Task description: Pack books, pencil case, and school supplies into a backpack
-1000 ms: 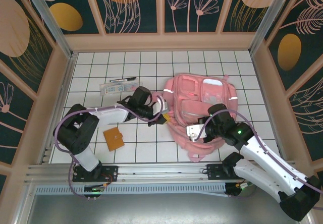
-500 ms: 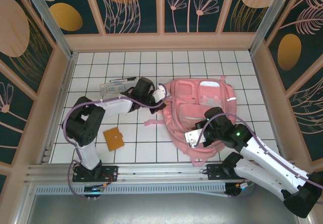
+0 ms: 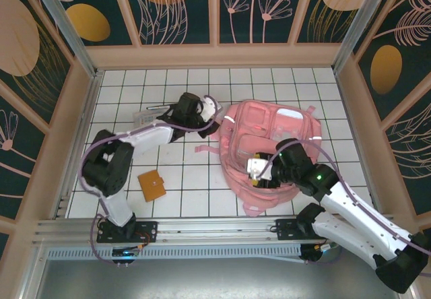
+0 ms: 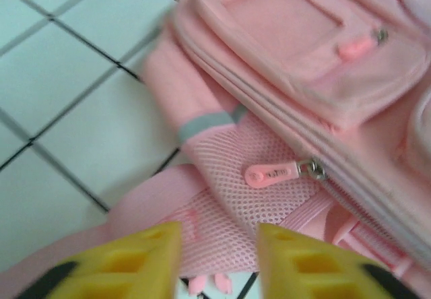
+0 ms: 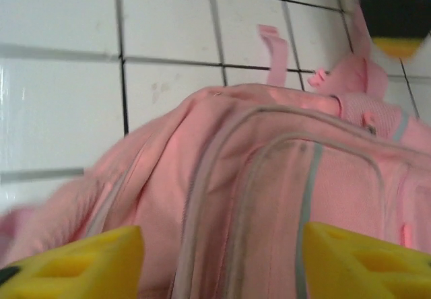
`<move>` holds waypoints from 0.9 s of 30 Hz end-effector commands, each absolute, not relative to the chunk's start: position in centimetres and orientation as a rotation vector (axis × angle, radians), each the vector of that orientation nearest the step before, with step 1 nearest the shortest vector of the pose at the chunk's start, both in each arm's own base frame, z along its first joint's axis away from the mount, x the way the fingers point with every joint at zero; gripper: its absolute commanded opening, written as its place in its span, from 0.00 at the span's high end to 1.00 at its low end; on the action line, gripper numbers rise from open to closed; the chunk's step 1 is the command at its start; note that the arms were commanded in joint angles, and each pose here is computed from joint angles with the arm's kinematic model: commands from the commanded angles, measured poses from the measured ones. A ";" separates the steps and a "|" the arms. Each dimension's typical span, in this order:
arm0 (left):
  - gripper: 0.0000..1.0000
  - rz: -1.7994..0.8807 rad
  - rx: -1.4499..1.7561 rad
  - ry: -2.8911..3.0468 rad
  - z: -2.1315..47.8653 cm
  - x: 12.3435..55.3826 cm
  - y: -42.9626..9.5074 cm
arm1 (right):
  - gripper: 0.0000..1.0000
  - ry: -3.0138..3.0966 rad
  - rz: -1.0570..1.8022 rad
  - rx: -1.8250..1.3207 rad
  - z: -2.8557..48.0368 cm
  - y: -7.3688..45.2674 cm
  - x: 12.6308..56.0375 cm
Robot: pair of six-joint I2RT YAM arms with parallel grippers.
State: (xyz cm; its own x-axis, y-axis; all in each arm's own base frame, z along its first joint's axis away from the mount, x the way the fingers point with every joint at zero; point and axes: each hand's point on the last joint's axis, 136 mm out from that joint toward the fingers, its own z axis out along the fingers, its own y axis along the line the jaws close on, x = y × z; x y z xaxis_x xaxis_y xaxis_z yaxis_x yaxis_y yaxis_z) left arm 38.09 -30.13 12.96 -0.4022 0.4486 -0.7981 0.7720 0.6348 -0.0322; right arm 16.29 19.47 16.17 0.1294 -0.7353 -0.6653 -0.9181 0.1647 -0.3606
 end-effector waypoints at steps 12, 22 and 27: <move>0.01 -0.900 0.280 2.380 17.3 29.7 -25.8 | 0.12 2.444 0.528 0.686 18.4 11.7 20.6; 0.04 -1.102 0.349 2.493 14.5 23.3 -32.8 | 0.15 2.728 0.476 0.842 11.5 8.6 15.8; 0.05 -0.947 0.270 2.493 14.0 24.6 -31.1 | 0.18 2.681 0.674 0.961 10.5 9.5 17.2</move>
State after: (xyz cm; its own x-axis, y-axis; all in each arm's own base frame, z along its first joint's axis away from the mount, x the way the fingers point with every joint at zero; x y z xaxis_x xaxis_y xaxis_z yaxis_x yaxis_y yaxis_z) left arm 23.55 -31.75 13.37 -0.8786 0.0798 -0.4709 0.3807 0.7125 -0.5894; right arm 16.86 8.29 10.75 -0.7670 0.6301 -0.1211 0.5384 0.7347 0.4127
